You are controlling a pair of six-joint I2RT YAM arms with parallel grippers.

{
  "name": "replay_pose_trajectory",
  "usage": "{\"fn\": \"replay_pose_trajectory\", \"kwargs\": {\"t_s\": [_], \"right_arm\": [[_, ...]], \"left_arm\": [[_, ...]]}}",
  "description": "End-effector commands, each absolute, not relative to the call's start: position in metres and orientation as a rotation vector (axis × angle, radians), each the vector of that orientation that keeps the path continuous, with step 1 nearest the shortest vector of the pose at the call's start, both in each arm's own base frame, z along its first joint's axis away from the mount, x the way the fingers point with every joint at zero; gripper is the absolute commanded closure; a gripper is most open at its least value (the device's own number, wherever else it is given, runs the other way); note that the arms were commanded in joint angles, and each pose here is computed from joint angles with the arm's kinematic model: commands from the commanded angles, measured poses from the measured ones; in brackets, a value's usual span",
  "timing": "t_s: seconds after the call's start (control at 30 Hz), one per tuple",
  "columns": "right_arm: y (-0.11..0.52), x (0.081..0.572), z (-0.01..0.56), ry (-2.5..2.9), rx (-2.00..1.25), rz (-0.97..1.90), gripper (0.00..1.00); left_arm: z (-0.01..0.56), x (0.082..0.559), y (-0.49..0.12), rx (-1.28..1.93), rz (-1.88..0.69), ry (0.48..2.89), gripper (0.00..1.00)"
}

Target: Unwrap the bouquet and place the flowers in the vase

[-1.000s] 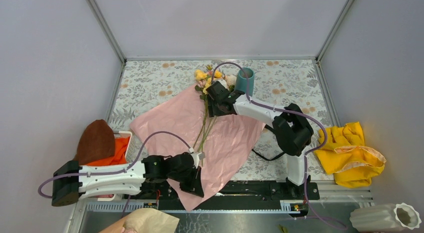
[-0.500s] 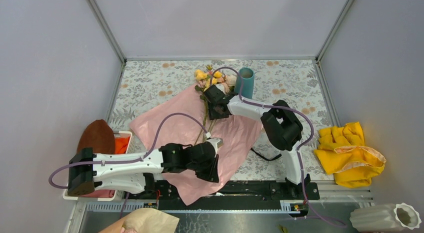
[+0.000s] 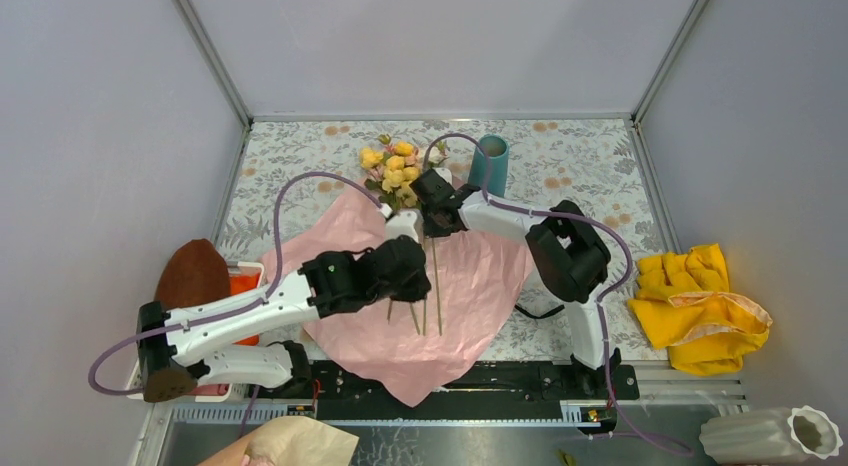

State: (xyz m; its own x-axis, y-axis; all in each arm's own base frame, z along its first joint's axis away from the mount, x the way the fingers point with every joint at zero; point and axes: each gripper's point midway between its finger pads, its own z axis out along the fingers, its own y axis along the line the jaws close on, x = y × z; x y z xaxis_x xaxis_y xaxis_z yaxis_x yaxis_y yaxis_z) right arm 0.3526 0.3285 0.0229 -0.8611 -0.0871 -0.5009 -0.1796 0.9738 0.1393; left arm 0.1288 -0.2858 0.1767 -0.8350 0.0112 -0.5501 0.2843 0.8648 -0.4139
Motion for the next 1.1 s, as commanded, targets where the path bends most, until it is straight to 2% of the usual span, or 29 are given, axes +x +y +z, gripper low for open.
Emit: {"fn": "replay_pose_trajectory", "kwargs": {"t_s": [0.0, 0.2, 0.33, 0.5, 0.73, 1.07], "right_arm": [[0.330, 0.355, 0.075, 2.512, -0.186, 0.344, 1.00], [0.328, 0.354, 0.114, 2.412, -0.189, 0.415, 1.00], [0.327, 0.355, 0.139, 2.363, -0.189, 0.442, 1.00], [0.327, 0.354, 0.182, 2.263, -0.212, 0.500, 1.00], [0.320, 0.361, 0.262, 2.045, -0.260, 0.526, 1.00], [0.266, 0.391, 0.402, 1.632, -0.096, 0.308, 1.00]], "left_arm": [[0.178, 0.185, -0.253, 0.004, -0.483, 2.417, 0.86], [0.143, 0.217, -0.226, -0.203, -0.498, 2.475, 0.86], [0.130, 0.224, -0.230, -0.221, -0.630, 2.472, 0.86], [0.118, 0.225, -0.225, -0.236, -0.623, 2.478, 0.87], [0.109, 0.225, -0.230, -0.227, -0.665, 2.481, 0.87], [0.096, 0.220, -0.241, -0.224, -0.739, 2.506, 0.89]]}}
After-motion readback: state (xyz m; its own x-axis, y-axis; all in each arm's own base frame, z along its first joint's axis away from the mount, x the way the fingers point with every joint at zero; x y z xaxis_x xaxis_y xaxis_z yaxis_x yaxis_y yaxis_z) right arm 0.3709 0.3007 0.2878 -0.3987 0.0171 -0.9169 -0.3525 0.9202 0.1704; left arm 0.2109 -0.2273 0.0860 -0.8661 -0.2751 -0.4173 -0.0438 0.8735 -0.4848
